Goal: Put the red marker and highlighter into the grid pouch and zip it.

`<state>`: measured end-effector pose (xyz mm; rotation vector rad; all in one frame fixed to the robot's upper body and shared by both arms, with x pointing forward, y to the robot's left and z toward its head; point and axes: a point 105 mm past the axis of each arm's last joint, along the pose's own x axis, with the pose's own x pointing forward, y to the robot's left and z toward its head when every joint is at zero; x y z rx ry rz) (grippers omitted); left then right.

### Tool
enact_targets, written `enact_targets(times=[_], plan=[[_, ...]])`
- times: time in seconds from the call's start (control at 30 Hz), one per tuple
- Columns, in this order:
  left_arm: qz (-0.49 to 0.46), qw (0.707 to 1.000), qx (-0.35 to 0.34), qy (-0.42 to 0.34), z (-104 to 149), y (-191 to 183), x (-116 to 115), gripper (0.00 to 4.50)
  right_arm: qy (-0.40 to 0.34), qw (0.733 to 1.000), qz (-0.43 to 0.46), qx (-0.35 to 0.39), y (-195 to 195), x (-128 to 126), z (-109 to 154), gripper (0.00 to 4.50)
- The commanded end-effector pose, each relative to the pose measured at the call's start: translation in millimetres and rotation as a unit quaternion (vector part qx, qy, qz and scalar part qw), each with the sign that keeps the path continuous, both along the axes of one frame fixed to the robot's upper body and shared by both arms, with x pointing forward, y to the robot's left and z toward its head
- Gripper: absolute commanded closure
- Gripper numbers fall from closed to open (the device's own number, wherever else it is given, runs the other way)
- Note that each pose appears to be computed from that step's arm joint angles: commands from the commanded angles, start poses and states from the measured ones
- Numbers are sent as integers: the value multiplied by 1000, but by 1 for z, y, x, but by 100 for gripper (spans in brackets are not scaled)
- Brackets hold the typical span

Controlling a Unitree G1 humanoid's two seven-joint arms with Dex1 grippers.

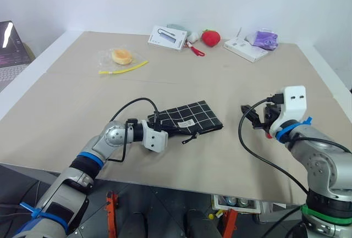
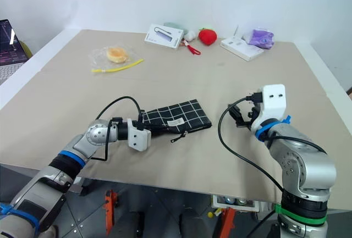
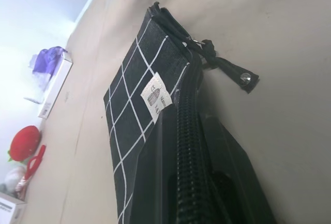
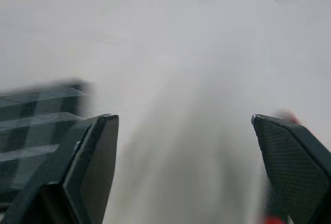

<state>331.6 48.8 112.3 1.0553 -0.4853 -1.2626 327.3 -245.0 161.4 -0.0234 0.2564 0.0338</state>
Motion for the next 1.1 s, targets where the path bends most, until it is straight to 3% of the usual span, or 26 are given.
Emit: enact_targets(times=[0.03,0.3,0.63,0.73,0.87,0.93,1.1], plan=[[-5,1000,12,12,-8,-1,-4,450,4,998,-70,-1,-18,1,-5,3],[-4,1000,9,10,-7,-1,-4,450,24,993,-117,-20,-32,4,-20,3],[-4,1000,4,9,-5,-4,-5,450,79,991,-109,24,-24,4,-48,3],[-4,1000,1,8,-3,-5,-5,450,81,990,-111,22,-24,5,-50,89],[-3,1000,-1,8,-2,-5,-5,450,57,992,-109,13,-30,6,-40,300],[-3,1000,-3,9,-1,-5,-5,450,19,997,-79,-1,-32,9,-24,394],[-3,1000,-6,10,-1,-5,-5,450,-63,987,116,-86,-2,0,18,397]])
